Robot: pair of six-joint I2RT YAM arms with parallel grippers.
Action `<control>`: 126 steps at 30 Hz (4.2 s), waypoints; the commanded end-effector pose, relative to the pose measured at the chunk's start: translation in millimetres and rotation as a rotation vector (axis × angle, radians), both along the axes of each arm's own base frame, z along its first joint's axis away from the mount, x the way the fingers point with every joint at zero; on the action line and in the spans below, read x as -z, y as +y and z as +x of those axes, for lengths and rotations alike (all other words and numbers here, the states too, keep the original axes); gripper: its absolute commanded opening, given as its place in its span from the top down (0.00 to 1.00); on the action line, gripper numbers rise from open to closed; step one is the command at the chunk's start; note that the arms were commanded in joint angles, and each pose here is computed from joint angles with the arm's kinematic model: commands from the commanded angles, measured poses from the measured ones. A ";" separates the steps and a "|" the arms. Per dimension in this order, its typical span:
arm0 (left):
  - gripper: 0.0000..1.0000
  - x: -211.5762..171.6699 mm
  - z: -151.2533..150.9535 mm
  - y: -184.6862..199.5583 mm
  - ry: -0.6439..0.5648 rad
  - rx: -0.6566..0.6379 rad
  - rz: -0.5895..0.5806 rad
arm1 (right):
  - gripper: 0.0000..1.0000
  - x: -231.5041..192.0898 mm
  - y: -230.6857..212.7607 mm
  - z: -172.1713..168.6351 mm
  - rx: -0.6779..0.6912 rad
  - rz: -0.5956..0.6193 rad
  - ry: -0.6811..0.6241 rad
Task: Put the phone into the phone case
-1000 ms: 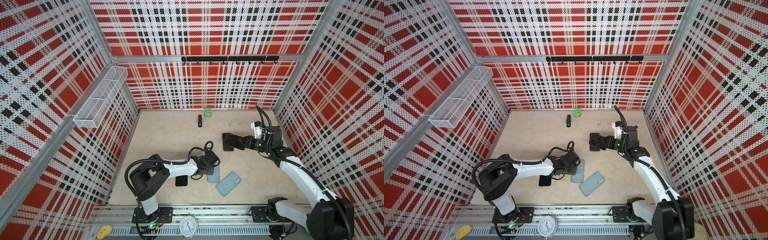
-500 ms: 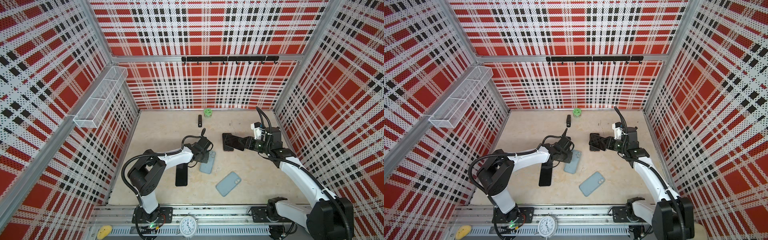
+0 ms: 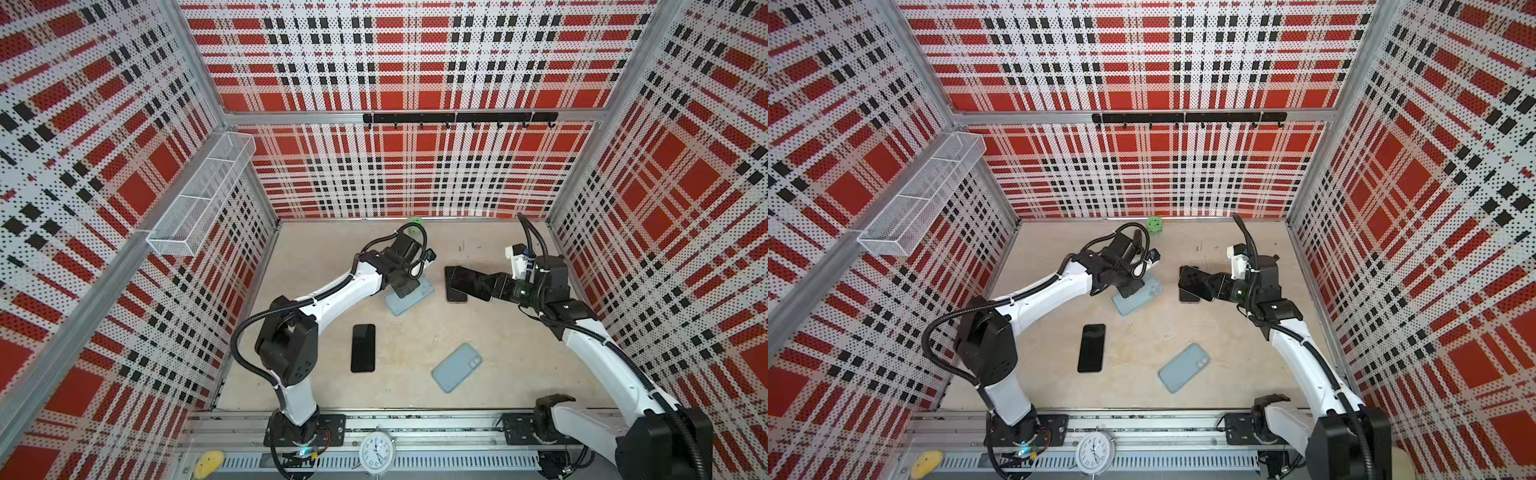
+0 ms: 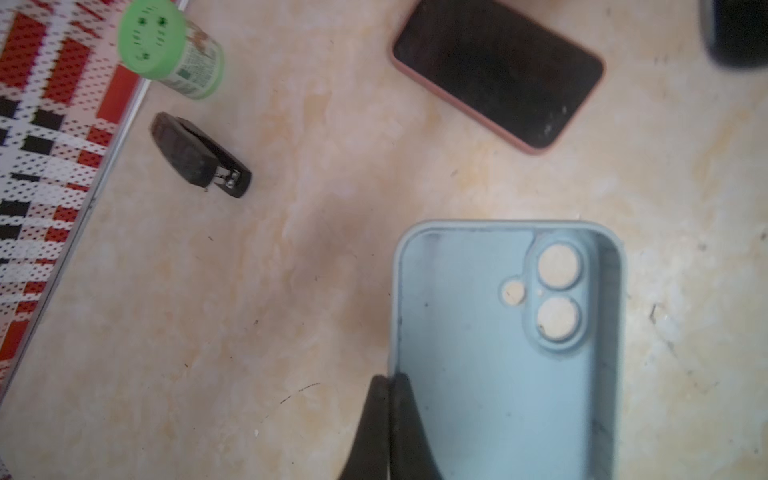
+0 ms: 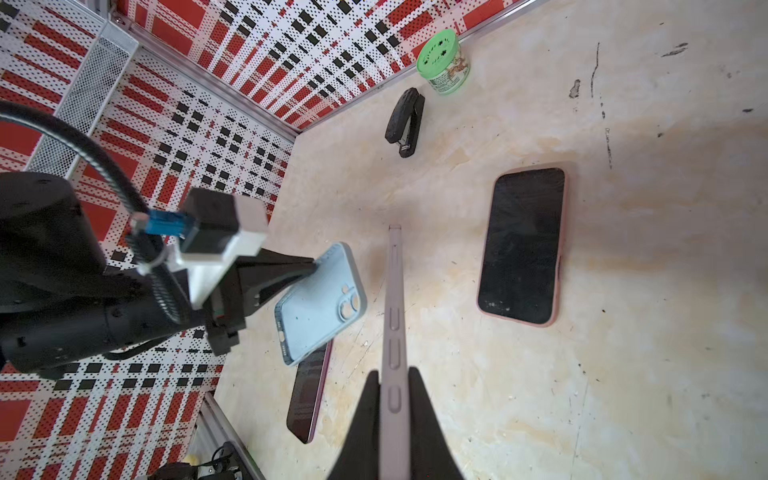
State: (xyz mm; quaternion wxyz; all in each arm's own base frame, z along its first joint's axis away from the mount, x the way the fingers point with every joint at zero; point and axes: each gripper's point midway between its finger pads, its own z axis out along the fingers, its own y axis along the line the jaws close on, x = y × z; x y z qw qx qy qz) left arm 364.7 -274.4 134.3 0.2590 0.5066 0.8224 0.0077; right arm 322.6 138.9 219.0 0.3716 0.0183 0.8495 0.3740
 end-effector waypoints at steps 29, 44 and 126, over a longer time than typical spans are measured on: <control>0.51 -2.5 21.7 -7.1 -0.099 -0.099 -0.162 | 1.00 -13.8 -3.0 3.1 -0.035 -0.088 0.008; 0.35 14.9 -56.6 48.5 0.284 -0.919 -0.533 | 1.00 -5.3 7.0 30.8 -0.023 -0.022 0.009; 0.00 46.1 -89.3 13.3 0.434 -0.718 -0.963 | 1.00 105.5 142.7 -3.2 -0.349 0.163 0.417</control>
